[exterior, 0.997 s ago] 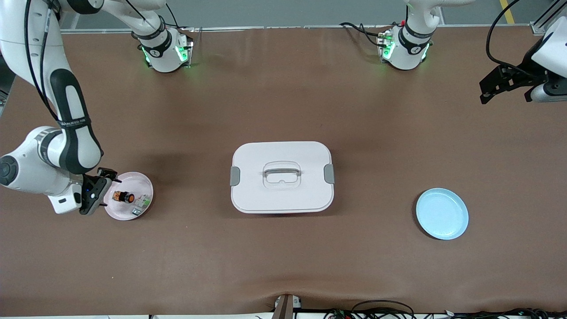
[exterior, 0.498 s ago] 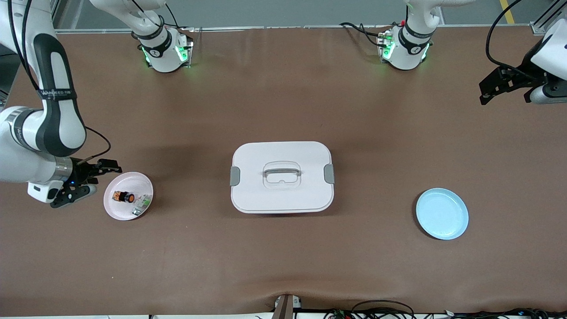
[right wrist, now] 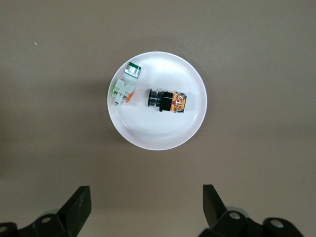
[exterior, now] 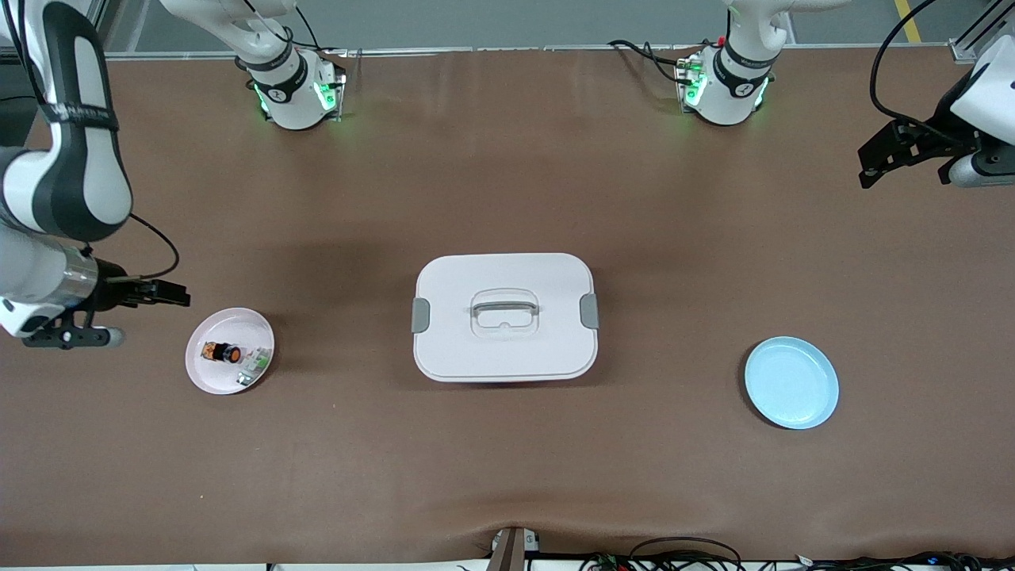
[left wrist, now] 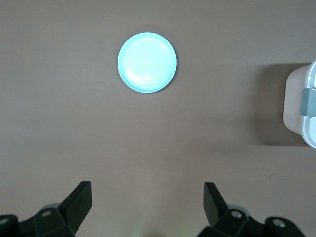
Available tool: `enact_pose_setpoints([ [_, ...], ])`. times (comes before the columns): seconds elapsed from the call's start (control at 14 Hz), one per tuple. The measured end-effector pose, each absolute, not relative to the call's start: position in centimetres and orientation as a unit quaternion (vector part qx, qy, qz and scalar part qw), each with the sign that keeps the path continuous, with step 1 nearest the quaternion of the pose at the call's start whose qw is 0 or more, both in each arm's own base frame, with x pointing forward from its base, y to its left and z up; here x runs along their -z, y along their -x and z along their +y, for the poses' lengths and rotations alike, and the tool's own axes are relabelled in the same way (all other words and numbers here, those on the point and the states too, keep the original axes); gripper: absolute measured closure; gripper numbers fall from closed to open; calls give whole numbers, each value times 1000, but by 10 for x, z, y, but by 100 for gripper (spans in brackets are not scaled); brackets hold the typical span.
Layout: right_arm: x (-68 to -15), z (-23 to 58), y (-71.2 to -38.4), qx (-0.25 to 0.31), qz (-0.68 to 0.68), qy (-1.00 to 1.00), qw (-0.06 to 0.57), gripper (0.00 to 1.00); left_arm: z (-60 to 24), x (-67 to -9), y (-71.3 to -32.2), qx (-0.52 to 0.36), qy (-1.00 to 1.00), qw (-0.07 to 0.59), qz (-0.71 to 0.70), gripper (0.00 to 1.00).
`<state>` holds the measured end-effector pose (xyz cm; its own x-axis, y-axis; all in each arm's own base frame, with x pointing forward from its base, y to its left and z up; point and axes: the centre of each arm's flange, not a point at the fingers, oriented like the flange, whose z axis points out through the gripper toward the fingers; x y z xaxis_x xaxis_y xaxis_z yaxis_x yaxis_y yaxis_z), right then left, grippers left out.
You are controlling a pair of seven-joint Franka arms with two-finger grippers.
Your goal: Transfer orange switch to right arm and place
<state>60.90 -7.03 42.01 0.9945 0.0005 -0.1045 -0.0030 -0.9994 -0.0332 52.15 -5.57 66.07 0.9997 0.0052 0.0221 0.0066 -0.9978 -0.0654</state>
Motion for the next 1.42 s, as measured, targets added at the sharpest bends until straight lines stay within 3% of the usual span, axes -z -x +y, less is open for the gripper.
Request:
enact_pose_setpoints([
  [0.36, -480, -66, -593, -8, -4, 1000, 12, 0, -55, -660, -522, 10, 999, 33, -3, 0],
  [0.85, -511, -76, -581, 9, 4, 1000, 11, 0, -58, -660, -522, 10, 999, 33, 0, 0],
  [1.14, -548, -75, -551, 14, 2, 1000, 20, 0, -60, -660, -521, 10, 999, 33, 2, 0],
  [1.42, -549, -75, -522, 11, 1, 1000, 24, 0, -62, -659, -522, 9, 999, 33, 4, 0],
])
